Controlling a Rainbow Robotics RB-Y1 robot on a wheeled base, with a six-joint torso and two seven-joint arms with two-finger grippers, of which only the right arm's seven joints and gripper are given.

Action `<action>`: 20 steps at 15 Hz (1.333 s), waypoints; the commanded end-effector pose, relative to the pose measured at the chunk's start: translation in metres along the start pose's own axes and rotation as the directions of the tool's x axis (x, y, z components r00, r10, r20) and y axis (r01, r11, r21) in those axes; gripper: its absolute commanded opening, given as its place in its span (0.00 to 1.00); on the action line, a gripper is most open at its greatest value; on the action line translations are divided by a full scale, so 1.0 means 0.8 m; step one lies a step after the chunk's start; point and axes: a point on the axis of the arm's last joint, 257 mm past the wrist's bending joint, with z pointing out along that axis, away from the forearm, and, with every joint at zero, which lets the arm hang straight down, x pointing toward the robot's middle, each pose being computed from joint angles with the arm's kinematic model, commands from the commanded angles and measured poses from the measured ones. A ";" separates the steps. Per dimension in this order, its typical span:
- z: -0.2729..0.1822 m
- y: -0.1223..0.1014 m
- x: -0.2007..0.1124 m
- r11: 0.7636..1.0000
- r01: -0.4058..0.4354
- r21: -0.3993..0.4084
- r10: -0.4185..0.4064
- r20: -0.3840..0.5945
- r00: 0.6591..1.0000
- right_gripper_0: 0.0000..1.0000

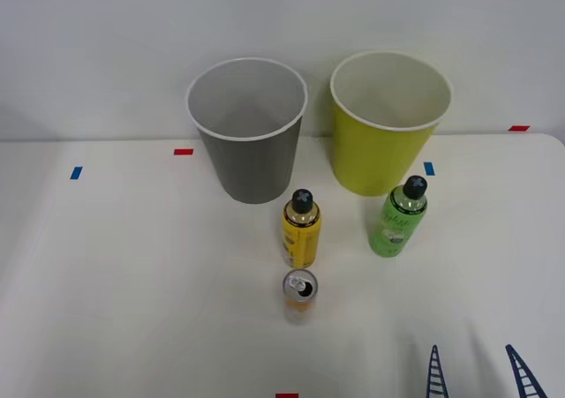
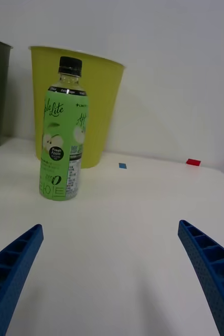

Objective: Put cans in the gray bin, plastic bottles in the light green bin

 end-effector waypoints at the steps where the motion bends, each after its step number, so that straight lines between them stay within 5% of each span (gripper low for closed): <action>1: 0.004 0.003 -0.004 1.000 -0.006 -0.002 0.006 0.010 1.000 0.88; 20: -0.008 0.015 0.003 1.000 -0.028 0.001 0.028 -0.023 0.999 0.88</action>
